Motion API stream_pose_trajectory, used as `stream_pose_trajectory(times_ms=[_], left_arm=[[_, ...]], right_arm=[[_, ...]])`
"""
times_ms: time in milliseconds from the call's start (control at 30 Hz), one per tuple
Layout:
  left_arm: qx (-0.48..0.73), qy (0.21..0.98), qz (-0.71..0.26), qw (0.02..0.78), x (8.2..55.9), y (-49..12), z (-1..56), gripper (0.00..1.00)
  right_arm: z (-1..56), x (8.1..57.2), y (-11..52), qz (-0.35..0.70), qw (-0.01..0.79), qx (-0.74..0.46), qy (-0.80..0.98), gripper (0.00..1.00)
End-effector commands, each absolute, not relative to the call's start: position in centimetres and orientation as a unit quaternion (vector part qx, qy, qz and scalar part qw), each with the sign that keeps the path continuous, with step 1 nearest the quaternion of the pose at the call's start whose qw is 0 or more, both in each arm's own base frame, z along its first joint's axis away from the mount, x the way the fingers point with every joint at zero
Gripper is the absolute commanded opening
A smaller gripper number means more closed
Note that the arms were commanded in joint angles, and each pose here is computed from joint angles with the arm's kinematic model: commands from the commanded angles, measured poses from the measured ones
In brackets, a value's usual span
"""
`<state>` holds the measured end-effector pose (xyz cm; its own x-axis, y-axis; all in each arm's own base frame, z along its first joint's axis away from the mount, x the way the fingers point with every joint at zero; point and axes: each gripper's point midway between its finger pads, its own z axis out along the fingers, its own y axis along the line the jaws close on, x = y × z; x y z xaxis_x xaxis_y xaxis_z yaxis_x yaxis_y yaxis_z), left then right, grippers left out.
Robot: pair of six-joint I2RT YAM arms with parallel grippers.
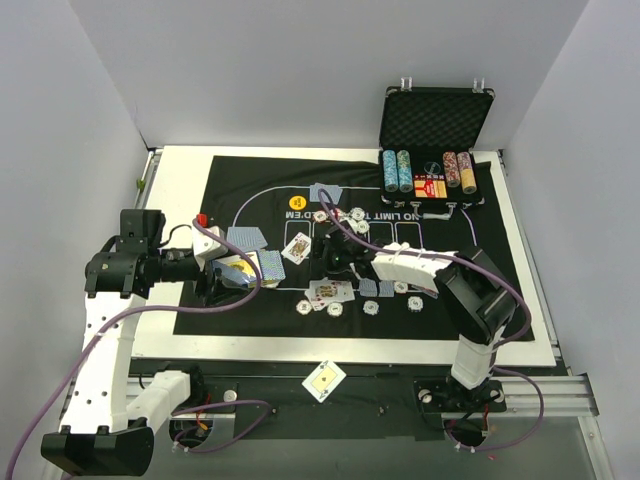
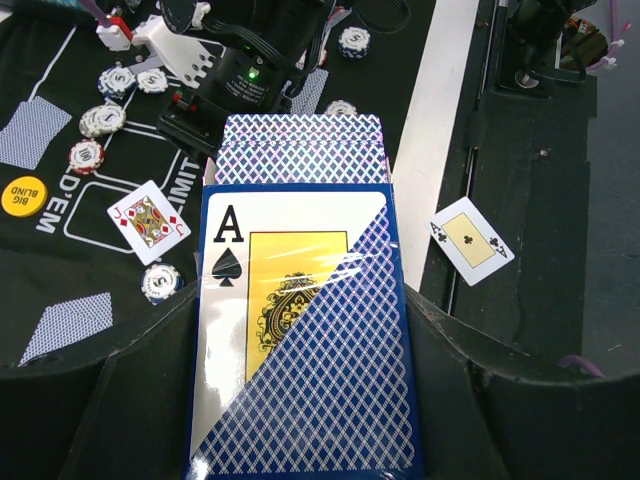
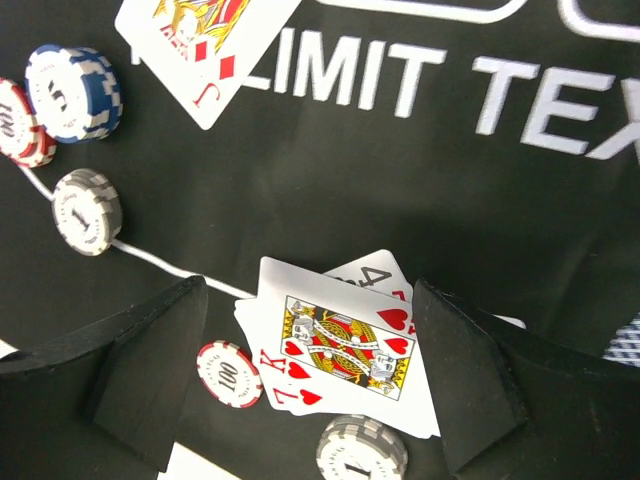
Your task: Distribute texas hold em gaming equipment
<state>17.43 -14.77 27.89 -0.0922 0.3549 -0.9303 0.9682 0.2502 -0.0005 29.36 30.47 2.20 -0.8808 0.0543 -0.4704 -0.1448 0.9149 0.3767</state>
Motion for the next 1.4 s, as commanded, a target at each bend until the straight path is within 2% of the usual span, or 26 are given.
stream_pose_trajectory(times_ms=[0,333,600,767,867,1000,1200,1367], left_arm=[[0.517,0.624,-0.348,0.471,17.0,-15.3,30.3,0.07],[0.516,0.622,-0.349,0.473,17.4,-15.3,30.5,0.07],[0.514,0.623,-0.351,0.474,17.6,-15.4,30.6,0.06],[0.514,0.624,-0.350,0.473,17.8,-15.3,30.4,0.07],[0.512,0.626,-0.354,0.470,17.8,-15.4,30.0,0.07],[0.516,0.619,-0.357,0.472,17.6,-15.5,29.9,0.06],[0.521,0.608,-0.368,0.473,16.9,-15.7,29.4,0.06],[0.522,0.610,-0.375,0.464,16.4,-15.7,28.8,0.06]], right_arm=[[-0.3,24.1,30.8,0.211,0.153,-0.032,0.965,0.79],[0.5,21.7,32.7,0.231,0.121,-0.071,0.963,0.78],[3.6,25.1,29.9,0.217,0.171,-0.043,0.960,0.79],[10.0,26.8,29.3,0.254,0.228,-0.040,0.939,0.86],[14.2,26.9,29.1,0.281,0.259,-0.040,0.923,0.92],[19.9,26.1,29.9,0.351,0.285,-0.036,0.891,0.96],[26.1,24.3,33.1,0.456,0.293,-0.041,0.839,0.97],[27.6,22.8,35.1,0.497,0.286,-0.045,0.818,0.97]])
